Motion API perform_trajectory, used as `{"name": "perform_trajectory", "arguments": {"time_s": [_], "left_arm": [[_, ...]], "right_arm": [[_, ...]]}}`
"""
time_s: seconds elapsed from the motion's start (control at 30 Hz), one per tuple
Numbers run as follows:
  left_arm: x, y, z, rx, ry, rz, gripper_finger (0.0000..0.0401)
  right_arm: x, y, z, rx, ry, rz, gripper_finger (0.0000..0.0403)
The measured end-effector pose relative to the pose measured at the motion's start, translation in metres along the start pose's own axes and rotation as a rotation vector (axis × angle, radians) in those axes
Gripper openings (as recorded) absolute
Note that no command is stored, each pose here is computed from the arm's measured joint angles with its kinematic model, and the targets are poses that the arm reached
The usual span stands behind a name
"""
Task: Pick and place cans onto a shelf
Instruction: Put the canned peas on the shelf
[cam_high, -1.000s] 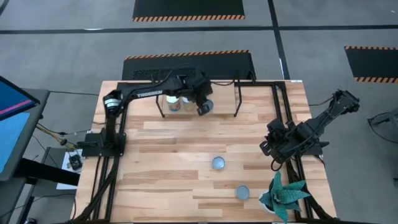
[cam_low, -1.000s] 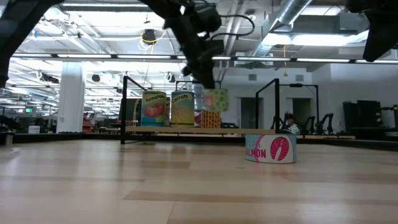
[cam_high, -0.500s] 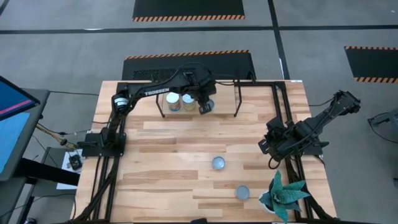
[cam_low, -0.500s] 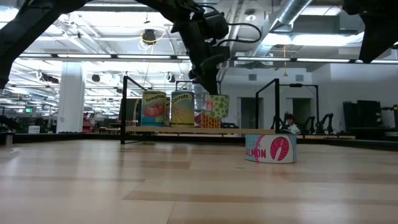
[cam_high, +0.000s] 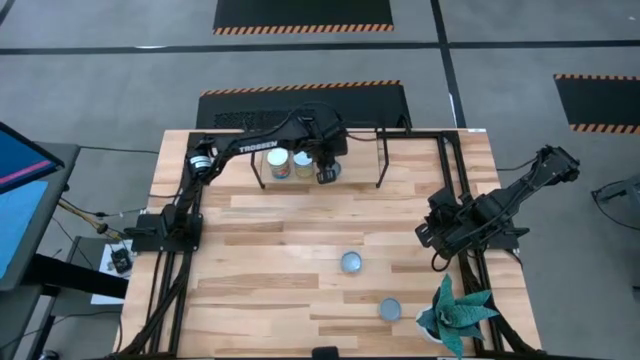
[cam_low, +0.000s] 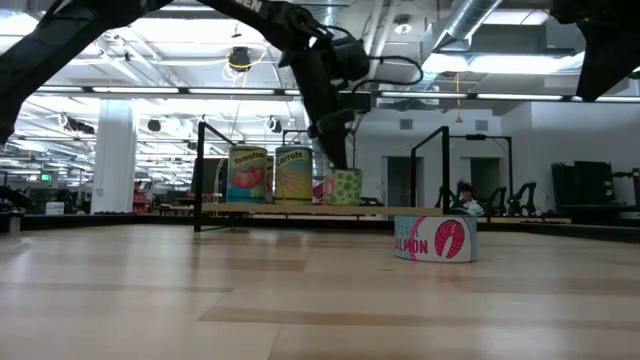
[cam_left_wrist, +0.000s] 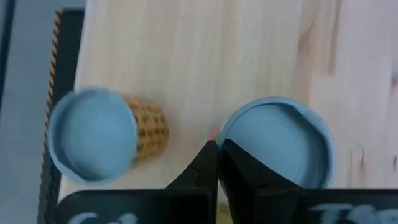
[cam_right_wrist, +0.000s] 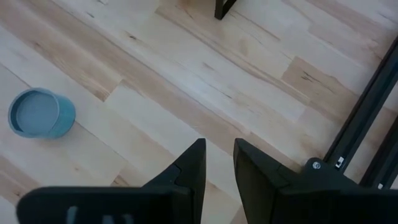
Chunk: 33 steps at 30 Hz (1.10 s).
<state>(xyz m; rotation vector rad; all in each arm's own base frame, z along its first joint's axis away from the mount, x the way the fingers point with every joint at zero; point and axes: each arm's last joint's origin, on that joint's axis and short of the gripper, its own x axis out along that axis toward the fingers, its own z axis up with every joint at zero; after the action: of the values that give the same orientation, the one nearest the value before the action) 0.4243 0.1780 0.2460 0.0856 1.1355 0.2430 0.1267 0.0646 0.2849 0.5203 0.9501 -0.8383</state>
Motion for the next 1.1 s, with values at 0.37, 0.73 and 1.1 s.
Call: {"name": "perform_trajectory", "arguments": {"time_s": [0.37, 0.73, 1.1], "left_arm": [[0.002, 0.002, 0.003, 0.02, -0.029, 0.029, 0.0], [0.002, 0.004, 0.003, 0.05, -0.012, 0.081, 0.0033], [-0.007, 0.004, 0.01, 0.028, -0.046, 0.091, 0.0058]], "right_arm": [[0.0, 0.0, 0.0, 0.0, 0.001, 0.001, 0.0107], [0.0, 0.0, 0.0, -0.001, 0.001, 0.001, 0.0107], [0.0, 0.0, -0.001, -0.001, 0.025, 0.002, 0.0107]]}}
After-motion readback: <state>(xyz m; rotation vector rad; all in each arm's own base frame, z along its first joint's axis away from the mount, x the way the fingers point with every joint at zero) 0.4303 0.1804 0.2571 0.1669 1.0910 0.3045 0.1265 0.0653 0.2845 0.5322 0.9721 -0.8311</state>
